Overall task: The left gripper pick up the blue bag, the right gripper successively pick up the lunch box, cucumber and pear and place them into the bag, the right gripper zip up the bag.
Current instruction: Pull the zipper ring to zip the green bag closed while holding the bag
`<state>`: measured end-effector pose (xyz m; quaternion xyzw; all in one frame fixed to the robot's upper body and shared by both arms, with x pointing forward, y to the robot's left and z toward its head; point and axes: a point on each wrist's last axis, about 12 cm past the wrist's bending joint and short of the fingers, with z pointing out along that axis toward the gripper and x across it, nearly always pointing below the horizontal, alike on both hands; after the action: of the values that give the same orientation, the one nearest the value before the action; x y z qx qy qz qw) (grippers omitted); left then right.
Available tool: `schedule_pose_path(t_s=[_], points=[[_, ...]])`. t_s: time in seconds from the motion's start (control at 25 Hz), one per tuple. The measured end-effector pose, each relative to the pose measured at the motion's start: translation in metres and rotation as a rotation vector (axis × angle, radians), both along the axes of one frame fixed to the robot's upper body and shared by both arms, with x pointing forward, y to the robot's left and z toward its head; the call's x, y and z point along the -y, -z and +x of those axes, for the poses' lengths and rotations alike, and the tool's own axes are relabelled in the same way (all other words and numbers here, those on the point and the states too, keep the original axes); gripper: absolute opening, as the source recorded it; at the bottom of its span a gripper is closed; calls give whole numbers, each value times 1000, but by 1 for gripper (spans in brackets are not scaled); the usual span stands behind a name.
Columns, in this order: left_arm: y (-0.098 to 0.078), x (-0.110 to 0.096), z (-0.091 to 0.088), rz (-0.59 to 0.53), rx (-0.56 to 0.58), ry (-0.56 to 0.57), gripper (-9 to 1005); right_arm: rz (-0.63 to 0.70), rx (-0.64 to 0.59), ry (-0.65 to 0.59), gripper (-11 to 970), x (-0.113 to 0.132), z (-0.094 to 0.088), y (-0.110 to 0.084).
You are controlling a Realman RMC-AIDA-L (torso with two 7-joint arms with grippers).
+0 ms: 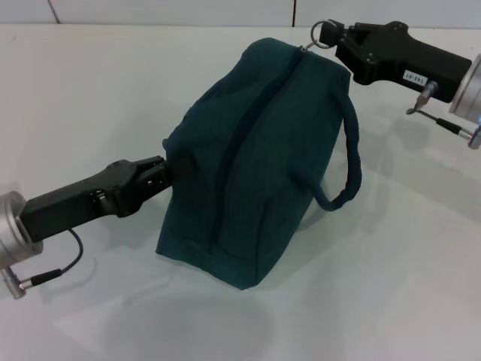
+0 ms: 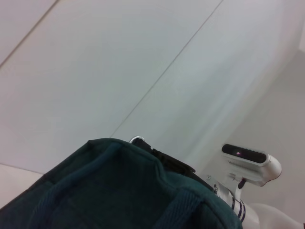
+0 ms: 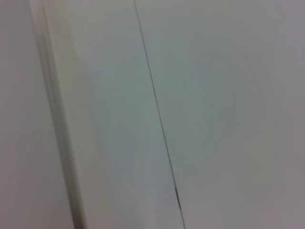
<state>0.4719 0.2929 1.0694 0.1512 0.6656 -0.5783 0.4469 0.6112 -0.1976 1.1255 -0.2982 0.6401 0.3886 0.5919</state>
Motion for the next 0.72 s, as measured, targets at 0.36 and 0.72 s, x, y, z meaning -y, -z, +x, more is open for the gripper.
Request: schedule_pose_path(t_s=[0.36, 0.72], points=[[0, -15, -3, -1, 4, -76, 54, -10, -9, 21, 55, 3, 0, 3], [-1, -16, -2, -8, 3, -86, 63, -15, -1, 22, 58, 3, 0, 3]])
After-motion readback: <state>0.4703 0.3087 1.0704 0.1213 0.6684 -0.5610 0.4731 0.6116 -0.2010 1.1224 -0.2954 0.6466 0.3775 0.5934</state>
